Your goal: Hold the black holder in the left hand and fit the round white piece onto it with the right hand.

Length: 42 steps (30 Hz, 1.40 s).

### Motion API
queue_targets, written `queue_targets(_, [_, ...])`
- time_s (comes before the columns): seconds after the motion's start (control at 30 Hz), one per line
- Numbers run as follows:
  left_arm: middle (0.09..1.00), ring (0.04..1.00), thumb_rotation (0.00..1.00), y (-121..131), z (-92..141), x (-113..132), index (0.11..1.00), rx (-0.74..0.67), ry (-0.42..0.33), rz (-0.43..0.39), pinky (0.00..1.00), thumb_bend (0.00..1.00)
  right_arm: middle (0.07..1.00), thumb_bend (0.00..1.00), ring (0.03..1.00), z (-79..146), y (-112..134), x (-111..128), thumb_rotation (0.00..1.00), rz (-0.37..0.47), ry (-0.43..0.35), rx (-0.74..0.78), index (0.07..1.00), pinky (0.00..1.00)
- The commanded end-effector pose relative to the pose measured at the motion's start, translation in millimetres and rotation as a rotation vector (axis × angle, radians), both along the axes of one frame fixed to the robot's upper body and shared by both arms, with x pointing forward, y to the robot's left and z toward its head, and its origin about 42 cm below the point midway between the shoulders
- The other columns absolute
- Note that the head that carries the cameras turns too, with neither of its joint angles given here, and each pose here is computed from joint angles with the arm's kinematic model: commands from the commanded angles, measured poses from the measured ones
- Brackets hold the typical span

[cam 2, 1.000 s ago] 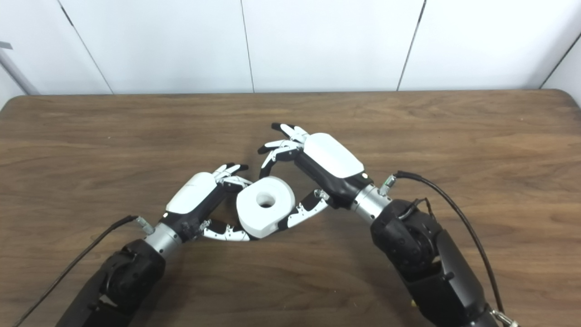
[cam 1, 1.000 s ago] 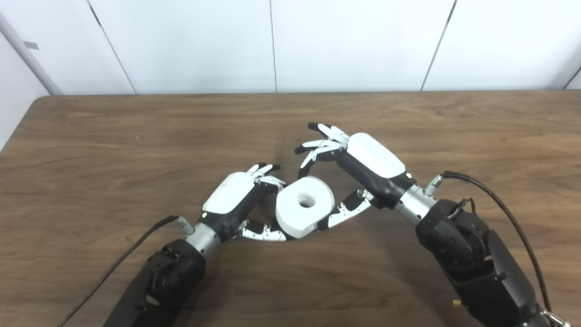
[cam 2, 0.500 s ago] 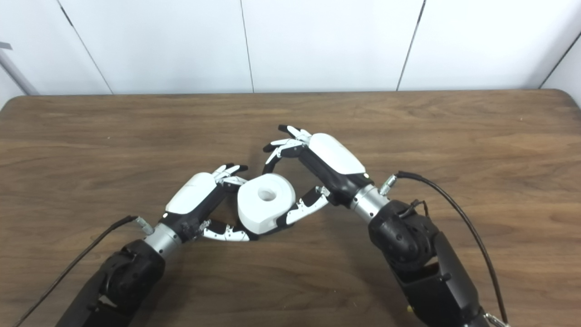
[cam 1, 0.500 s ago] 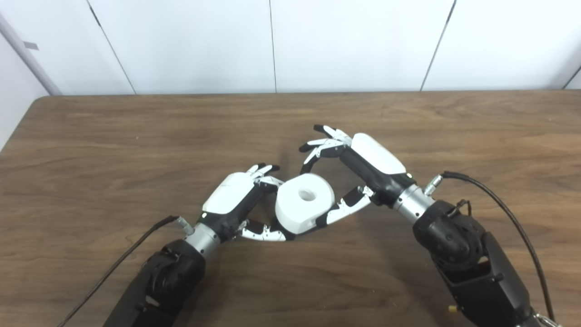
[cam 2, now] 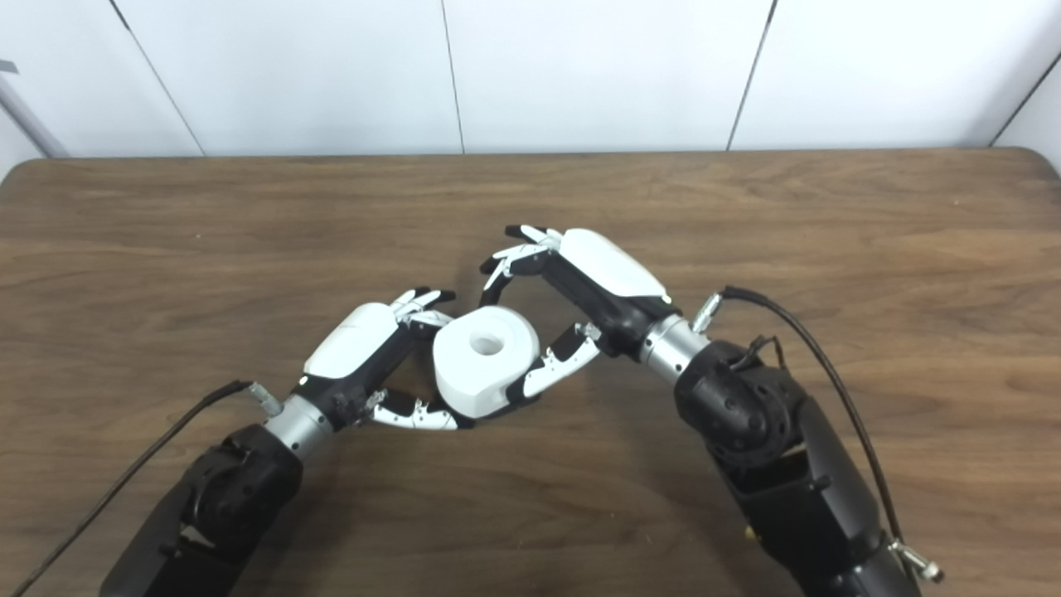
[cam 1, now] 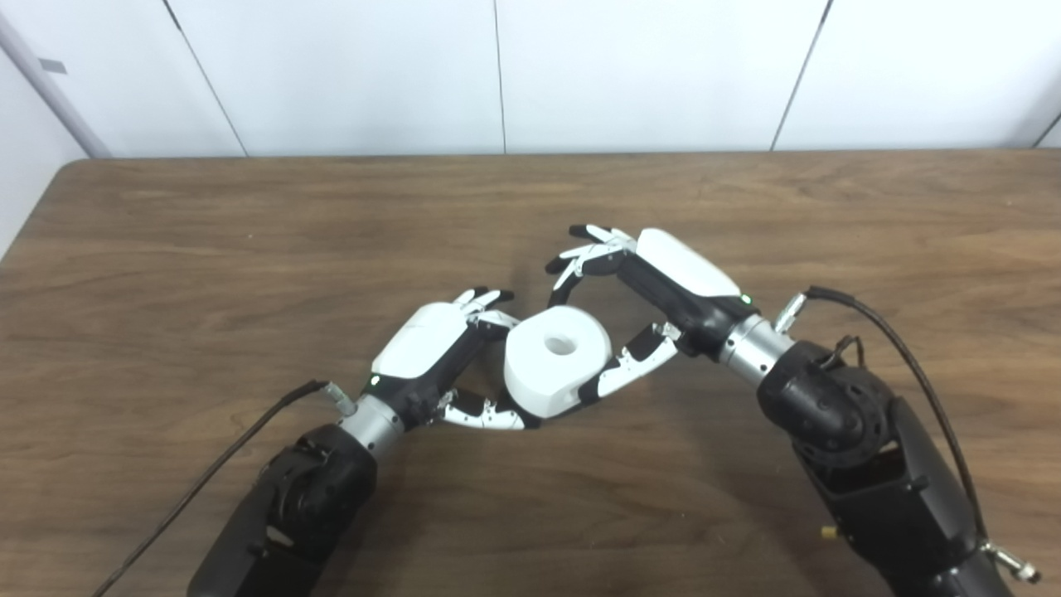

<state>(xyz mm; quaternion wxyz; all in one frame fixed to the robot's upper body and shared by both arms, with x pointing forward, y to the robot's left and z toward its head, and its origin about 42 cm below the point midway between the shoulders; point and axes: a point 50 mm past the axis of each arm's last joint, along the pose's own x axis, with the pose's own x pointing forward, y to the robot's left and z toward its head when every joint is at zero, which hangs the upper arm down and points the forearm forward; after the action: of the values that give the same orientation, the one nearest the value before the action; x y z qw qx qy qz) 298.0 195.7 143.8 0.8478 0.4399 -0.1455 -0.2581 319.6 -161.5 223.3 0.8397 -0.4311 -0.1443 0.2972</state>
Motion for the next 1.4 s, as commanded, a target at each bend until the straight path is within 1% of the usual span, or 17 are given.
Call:
queue_targets(0.0, [0.716,0.945,0.05,-7.8,9.8,-1.4,0.482,-0.008,-0.031,-0.034,1.0,0.52,0.792,0.52,0.964,-4.8,-4.3,-2.1,0.13,0.028,0.035,-0.084,0.482,1.0])
queue_targets(0.07, [0.716,0.945,0.05,-8.7,9.6,-1.4,0.482,-0.01,-0.033,-0.036,1.0,0.52,0.787,0.52,0.961,-3.0,-4.9,-2.1,0.13,0.042,0.017,-0.088,0.482,1.0])
queue_targets(0.23, [0.714,0.943,0.05,-10.0,9.0,-0.7,0.482,-0.016,-0.034,-0.035,1.0,0.52,0.773,0.52,0.942,1.7,-4.5,-2.4,0.13,0.072,-0.068,-0.102,0.481,0.99])
queue_targets(0.33, [0.717,0.946,0.05,-9.6,9.5,-0.6,0.482,-0.017,-0.03,-0.033,1.0,0.52,0.768,0.52,0.941,1.2,-4.0,-3.7,0.13,0.088,-0.114,-0.1,0.48,0.99])
queue_targets(0.53, [0.717,0.947,0.05,-8.9,9.5,-1.5,0.482,-0.017,-0.026,-0.03,1.0,0.52,0.77,0.52,0.954,-2.4,-4.1,-6.3,0.13,0.105,-0.177,-0.106,0.48,0.99])
queue_targets(0.7, [0.714,0.944,0.05,-9.8,8.8,-3.2,0.482,-0.022,-0.026,-0.033,1.0,0.52,0.769,0.52,0.942,-8.2,-4.2,-6.9,0.13,0.107,-0.236,-0.101,0.48,0.95])
queue_targets(0.73, [0.714,0.945,0.05,-10.1,8.8,-3.4,0.482,-0.025,-0.024,-0.034,1.0,0.52,0.767,0.52,0.934,-9.6,-4.2,-6.9,0.13,0.105,-0.248,-0.097,0.48,0.92])
queue_targets(0.87, [0.715,0.945,0.05,-10.7,8.4,-4.6,0.482,-0.025,-0.024,-0.035,1.0,0.52,0.768,0.52,0.933,-17.6,-4.9,-7.4,0.13,0.106,-0.292,-0.086,0.481,0.9])
queue_targets(1.03, [0.718,0.947,0.05,-9.2,7.9,-4.9,0.482,-0.018,-0.021,-0.033,1.0,0.52,0.771,0.52,0.932,-22.3,-5.2,-5.5,0.13,0.087,-0.294,-0.074,0.481,0.9])
queue_targets(1.37, [0.717,0.943,0.05,-9.3,8.6,-5.0,0.482,-0.017,-0.024,-0.034,1.0,0.52,0.761,0.52,0.923,-18.2,-4.8,-3.6,0.13,0.089,-0.27,-0.077,0.481,0.89])
